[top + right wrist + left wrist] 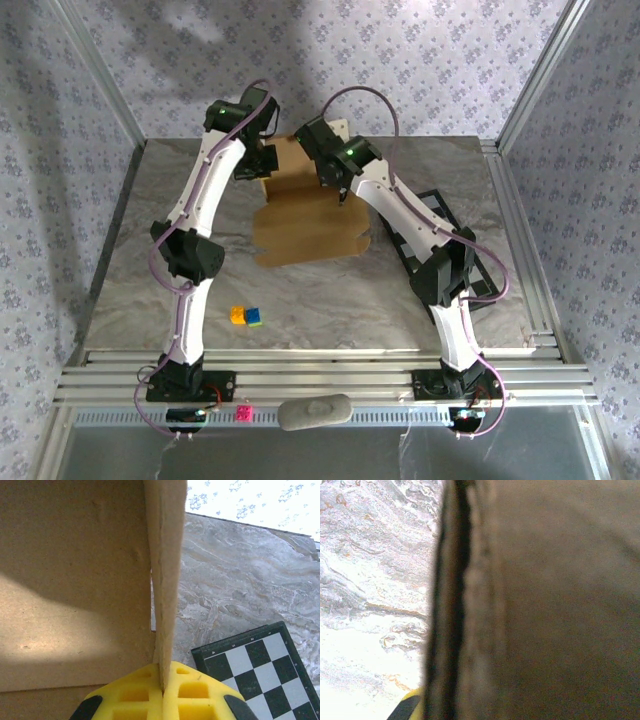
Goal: Fold the paper box
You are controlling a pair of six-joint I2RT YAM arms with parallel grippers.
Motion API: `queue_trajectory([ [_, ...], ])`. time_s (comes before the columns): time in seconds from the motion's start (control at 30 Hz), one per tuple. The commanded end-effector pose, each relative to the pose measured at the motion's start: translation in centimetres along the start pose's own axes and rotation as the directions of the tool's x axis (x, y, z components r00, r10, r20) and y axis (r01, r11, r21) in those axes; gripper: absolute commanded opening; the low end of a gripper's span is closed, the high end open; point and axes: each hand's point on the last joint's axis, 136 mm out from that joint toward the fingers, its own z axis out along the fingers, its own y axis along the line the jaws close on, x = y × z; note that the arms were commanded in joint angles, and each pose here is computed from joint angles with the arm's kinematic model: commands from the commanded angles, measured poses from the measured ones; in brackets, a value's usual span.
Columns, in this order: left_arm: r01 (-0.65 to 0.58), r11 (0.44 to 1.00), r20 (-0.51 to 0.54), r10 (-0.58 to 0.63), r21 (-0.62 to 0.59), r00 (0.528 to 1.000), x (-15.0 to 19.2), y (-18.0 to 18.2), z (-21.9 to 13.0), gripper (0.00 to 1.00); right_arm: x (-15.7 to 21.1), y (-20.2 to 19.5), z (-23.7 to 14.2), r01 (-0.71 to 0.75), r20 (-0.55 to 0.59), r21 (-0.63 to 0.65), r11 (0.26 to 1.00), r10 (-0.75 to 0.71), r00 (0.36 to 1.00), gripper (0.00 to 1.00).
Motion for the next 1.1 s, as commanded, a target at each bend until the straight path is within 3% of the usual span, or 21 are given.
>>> queue_trajectory([
  [0.0, 0.021, 0.998, -0.008, -0.021, -0.062, 1.000, -0.1, 1.8, 0.3, 0.00, 1.5, -2.1, 0.5, -0.010, -0.075, 0.056, 0.998, 0.014, 0.997, 0.00],
  [0.03, 0.022, 0.998, -0.011, -0.023, -0.051, 1.000, -0.1, 1.6, 0.3, 0.00, 1.6, -2.1, 0.7, -0.020, -0.082, 0.049, 0.999, 0.024, 0.996, 0.00],
  [0.37, 0.031, 0.998, -0.010, -0.031, 0.048, 0.999, -0.2, 0.4, -0.9, 0.36, 2.2, -2.2, 1.8, -0.043, -0.119, 0.010, 0.999, 0.044, 0.992, 0.00],
  [0.57, 0.018, 0.990, 0.031, -0.022, 0.140, 0.999, -0.7, -1.3, -2.5, 0.51, 3.0, -1.9, 2.4, -0.033, -0.151, 0.015, 0.999, 0.035, 0.988, 0.00],
  [0.73, 0.013, 0.980, 0.051, -0.023, 0.197, 0.998, -1.0, -2.4, -3.4, 0.53, 3.5, -1.8, 2.8, -0.040, -0.175, 0.011, 0.999, 0.041, 0.984, 0.00],
  [1.07, 0.046, 0.993, 0.136, -0.061, 0.113, 0.989, -1.1, -0.5, -6.0, 0.52, 6.5, -4.0, 5.1, -0.211, -0.316, 0.068, 0.975, 0.221, 0.923, 0.00],
])
